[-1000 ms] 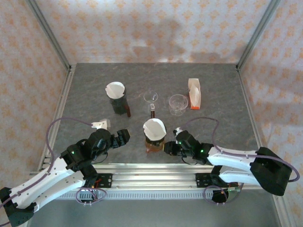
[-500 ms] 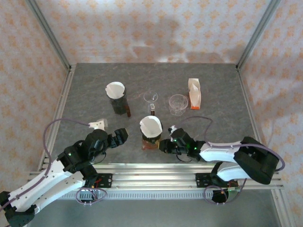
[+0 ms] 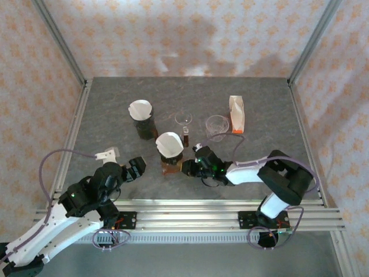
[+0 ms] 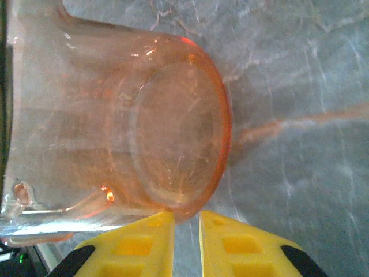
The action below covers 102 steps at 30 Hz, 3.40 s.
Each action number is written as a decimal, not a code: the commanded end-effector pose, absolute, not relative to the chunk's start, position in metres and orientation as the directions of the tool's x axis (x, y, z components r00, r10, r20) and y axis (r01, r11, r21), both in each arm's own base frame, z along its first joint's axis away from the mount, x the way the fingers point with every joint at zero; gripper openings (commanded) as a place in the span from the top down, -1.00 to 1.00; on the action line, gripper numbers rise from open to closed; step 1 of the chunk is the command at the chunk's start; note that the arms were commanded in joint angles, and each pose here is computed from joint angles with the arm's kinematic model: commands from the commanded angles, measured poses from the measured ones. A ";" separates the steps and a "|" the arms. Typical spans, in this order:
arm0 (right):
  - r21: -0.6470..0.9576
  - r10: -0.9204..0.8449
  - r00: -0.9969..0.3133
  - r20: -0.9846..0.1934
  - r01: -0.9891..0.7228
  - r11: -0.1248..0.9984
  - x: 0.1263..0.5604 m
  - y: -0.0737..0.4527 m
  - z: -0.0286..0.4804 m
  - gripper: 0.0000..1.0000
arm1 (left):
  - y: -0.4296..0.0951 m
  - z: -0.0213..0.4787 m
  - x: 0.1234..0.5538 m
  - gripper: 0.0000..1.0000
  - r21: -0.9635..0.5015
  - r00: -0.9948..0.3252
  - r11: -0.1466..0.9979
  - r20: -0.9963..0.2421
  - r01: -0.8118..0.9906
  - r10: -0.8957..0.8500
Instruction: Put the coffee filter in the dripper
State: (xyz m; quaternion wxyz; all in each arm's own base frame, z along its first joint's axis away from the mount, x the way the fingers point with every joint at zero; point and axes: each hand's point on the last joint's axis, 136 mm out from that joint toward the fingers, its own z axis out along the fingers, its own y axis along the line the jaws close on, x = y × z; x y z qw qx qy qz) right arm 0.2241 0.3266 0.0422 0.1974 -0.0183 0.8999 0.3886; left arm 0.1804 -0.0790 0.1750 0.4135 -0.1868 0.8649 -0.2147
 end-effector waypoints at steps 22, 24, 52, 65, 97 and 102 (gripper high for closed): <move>0.589 0.114 -0.884 -0.453 -0.200 0.783 0.237 0.297 0.069 0.19 | -0.060 0.175 0.180 -0.99 -0.499 -0.534 0.848 -0.674 -0.180 -0.510; 0.519 0.121 -0.849 -0.515 -0.196 0.832 0.242 0.276 0.093 -0.04 | -0.059 0.174 0.180 -0.99 -0.510 -0.523 0.841 -0.674 -0.183 -0.522; 0.167 -0.058 -0.785 -0.617 -0.202 0.965 0.376 0.302 0.102 0.00 | -0.091 0.173 0.181 -0.99 -0.574 -0.586 0.817 -0.644 -0.054 -0.491; 0.109 -0.176 -0.777 -0.604 -0.300 0.948 0.305 0.280 0.116 0.80 | -0.087 0.215 0.177 -0.99 -0.598 -0.554 0.802 -0.665 -0.008 -0.501; 0.140 -0.154 -0.737 -0.658 -0.321 0.937 0.163 0.238 0.127 -0.10 | -0.091 0.204 0.180 -0.99 -0.591 -0.574 0.806 -0.649 -0.032 -0.499; 0.189 -0.011 -0.720 -0.694 -0.196 0.962 0.194 0.211 0.162 -0.24 | -0.092 0.205 0.180 -0.99 -0.595 -0.574 0.804 -0.648 -0.029 -0.501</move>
